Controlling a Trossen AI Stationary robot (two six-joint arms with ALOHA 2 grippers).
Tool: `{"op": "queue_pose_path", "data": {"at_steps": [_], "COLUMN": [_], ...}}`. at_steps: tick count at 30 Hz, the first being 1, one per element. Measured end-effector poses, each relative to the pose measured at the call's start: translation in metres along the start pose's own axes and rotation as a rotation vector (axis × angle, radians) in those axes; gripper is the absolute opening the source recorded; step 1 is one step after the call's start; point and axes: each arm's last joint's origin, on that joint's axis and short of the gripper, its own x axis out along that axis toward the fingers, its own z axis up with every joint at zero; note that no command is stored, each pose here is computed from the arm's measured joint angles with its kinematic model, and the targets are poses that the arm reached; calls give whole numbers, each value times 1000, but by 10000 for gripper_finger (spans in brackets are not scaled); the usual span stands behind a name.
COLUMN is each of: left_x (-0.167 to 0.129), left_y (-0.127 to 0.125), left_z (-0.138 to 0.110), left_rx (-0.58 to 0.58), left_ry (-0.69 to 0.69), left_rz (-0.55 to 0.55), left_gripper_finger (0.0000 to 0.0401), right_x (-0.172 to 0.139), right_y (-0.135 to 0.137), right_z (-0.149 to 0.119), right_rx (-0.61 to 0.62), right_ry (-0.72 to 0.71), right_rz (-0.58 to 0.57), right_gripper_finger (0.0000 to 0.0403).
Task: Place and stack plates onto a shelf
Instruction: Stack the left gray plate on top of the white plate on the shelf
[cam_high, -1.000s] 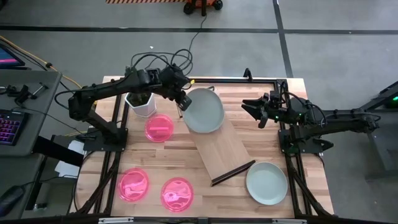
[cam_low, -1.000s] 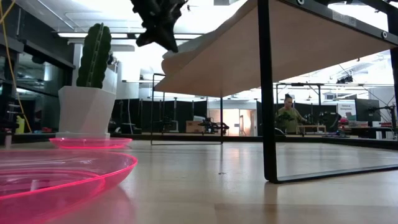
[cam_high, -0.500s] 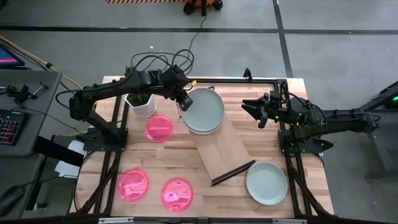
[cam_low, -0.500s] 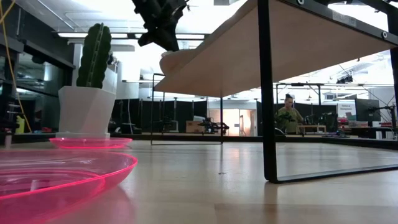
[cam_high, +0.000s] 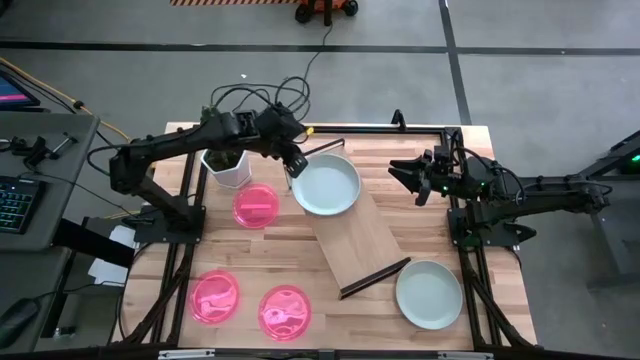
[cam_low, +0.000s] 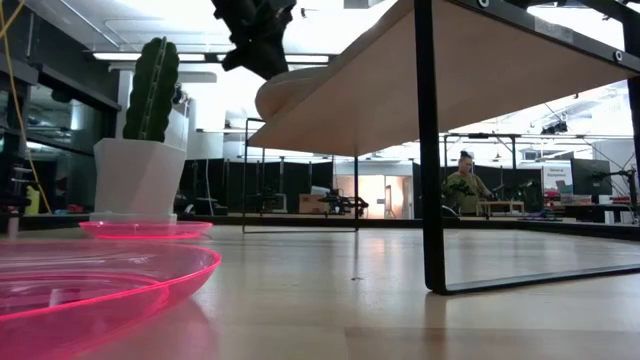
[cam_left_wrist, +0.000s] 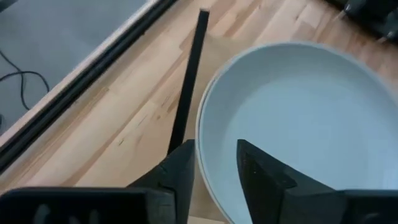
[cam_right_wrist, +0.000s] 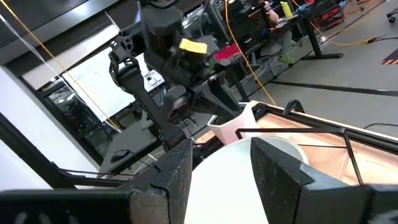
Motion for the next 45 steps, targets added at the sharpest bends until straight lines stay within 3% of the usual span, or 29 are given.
{"op": "queue_pose_path", "data": {"at_steps": [4, 9, 14, 19, 24, 36, 45], "left_x": [-21, -53, -74, -79, -77, -79, -79], "left_y": [3, -5, -14, -15, -12, -10, -10], "left_z": [1, -2, -23, -54, -77, -85, -85], "left_rx": [-41, -28, -25, -73, -142, -168, -167], "left_ry": [-50, -226, -462, -641, -776, -809, -805], "left_rz": [-45, -133, -266, -364, -475, -510, -508], "left_gripper_finger": [122, 116, 85, 14, 5, 0, 0], "right_x": [4, 28, 57, 77, 95, 134, 139], "right_y": [1, 11, 31, 54, 52, 31, 29], "right_z": [-1, -16, -29, -29, -46, -88, -93], "right_rx": [69, -9, -205, -412, -494, -505, -502], "right_ry": [-10, 109, 308, 430, 503, 589, 591], "right_rz": [3, 135, 163, 259, 259, 188, 168], "right_gripper_finger": [147, 115, 16, 9, 4, 0, 0]}}
